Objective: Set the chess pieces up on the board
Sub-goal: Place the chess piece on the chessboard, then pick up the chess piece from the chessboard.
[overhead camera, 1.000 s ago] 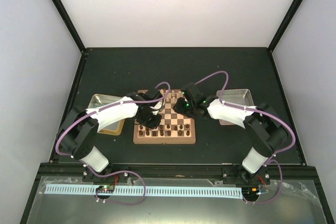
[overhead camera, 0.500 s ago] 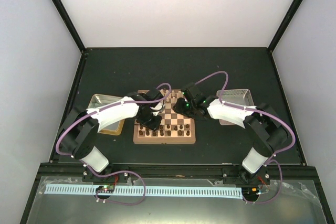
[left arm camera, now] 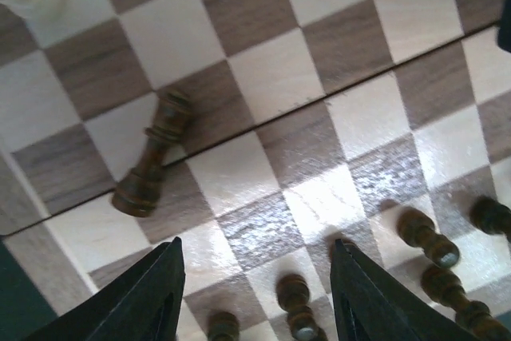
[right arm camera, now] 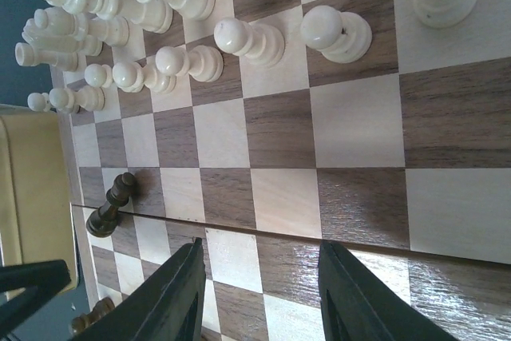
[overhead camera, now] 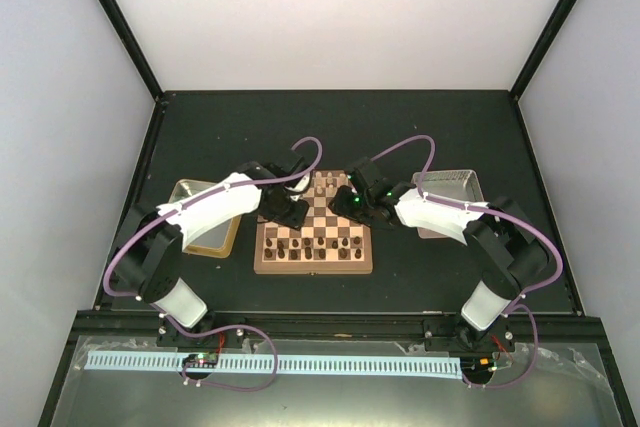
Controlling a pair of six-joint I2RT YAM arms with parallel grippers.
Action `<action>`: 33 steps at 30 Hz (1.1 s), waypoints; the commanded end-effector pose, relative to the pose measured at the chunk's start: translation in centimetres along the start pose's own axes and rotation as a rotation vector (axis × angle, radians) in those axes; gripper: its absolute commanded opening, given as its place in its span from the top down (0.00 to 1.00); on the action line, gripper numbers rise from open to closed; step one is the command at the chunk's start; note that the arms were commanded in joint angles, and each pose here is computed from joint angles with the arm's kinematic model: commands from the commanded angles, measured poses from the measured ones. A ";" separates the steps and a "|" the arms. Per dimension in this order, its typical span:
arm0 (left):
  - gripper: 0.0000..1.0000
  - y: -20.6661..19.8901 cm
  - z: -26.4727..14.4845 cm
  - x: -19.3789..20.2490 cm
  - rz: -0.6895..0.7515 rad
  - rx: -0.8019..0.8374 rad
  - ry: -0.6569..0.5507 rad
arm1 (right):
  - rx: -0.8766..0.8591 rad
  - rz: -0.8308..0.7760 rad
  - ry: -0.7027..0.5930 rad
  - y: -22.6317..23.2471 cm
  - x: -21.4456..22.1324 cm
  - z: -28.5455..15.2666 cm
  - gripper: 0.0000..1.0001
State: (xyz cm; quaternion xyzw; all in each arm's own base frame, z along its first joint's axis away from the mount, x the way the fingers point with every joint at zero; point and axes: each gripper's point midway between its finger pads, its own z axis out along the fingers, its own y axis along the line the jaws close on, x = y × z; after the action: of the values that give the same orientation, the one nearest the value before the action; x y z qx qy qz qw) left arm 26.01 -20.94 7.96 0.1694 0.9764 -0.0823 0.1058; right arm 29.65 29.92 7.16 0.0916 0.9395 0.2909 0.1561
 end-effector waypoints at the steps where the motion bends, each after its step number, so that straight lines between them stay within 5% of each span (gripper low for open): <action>1: 0.48 1.8 -0.3 -1.7 -0.024 -0.070 -0.032 | -0.028 -0.006 -0.051 0.6 -1.0 -1.1 0.60; 14: 0.50 4.4 1.9 -2.9 -0.007 -0.131 0.023 | -0.054 -0.023 -0.085 1.5 -1.6 -2.4 0.60; 33: 0.85 4.7 3.6 0.0 -0.039 -0.111 0.124 | -0.055 -0.018 -0.097 1.5 -1.6 -3.2 0.60</action>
State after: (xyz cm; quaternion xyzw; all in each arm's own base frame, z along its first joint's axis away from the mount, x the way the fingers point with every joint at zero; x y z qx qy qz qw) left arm 29.36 -17.82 4.31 0.1539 0.9853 -0.0202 0.0711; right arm 29.93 29.56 9.89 0.0919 0.9280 0.3075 0.1890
